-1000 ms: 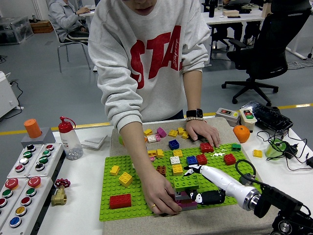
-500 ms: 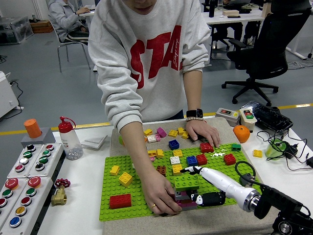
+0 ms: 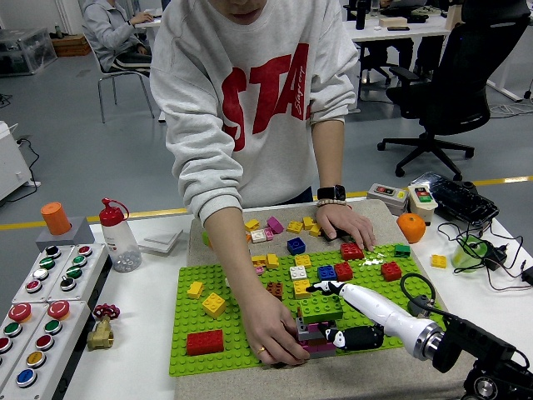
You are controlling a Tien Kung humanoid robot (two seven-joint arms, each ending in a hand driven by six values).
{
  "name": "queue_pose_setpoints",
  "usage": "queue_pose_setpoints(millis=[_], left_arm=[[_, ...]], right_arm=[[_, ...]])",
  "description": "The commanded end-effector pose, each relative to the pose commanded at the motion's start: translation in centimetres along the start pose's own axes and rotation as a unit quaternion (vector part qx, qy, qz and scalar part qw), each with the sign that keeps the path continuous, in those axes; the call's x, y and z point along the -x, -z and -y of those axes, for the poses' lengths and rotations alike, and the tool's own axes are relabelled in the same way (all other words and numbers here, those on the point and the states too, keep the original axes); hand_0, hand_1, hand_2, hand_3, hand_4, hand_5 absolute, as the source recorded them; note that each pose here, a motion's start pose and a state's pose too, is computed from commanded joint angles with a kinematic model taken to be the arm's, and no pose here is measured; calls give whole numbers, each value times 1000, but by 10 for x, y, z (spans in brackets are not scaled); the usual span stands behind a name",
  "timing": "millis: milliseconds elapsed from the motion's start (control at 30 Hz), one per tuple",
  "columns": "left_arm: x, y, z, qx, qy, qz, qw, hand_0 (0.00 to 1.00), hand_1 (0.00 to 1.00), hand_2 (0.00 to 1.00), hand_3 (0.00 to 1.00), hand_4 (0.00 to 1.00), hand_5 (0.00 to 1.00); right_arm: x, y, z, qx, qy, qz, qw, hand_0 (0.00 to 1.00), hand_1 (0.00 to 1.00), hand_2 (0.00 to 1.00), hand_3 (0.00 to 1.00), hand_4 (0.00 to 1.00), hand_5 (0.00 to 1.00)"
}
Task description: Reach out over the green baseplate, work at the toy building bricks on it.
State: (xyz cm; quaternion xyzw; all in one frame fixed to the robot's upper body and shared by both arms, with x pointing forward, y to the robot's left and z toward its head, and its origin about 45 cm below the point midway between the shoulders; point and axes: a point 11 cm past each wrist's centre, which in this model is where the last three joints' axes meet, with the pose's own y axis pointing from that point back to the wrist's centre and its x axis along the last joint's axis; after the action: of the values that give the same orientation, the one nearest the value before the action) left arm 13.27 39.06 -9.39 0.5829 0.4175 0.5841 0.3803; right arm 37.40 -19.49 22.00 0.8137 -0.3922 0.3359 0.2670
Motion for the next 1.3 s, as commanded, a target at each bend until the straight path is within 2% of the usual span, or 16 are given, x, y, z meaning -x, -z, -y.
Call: queue_pose_setpoints(millis=[267,300,467,500,900,1267,1300], left_arm=[[0,0,0,0,0,1,1000,630,598,603,410,309,940],[0,0,0,0,0,1,1000,630,598,603,410,309,941],[0,0,0,1,0,1,1000,630,598,603,410,309,941],[0,0,0,1,0,1,1000,630,598,603,409,309,941],[-1,-1,0,1,-1,2,1000,629,598,603,409,309,942],[-1,0,0,1,-2,1,1000,628,598,603,409,309,942],[-1,0,0,0,-2,1,1000,629,598,603,410,309,941]], right_arm=[[2,3,0,-7,3,0,1000,998,906,964,879,551,181],[2,4,0,-9,3,0,1000,998,917,993,927,590,188],[1,7,0,-18,1,-1,1000,998,917,993,927,590,188],[1,7,0,-20,0,-1,1000,998,926,998,960,625,190],[-5,13,-2,-35,-14,-6,999,998,932,998,979,660,200],[-20,35,-12,-71,-43,-21,996,998,934,998,982,664,204],[-23,38,-14,-75,-50,-24,996,992,923,985,958,618,214]])
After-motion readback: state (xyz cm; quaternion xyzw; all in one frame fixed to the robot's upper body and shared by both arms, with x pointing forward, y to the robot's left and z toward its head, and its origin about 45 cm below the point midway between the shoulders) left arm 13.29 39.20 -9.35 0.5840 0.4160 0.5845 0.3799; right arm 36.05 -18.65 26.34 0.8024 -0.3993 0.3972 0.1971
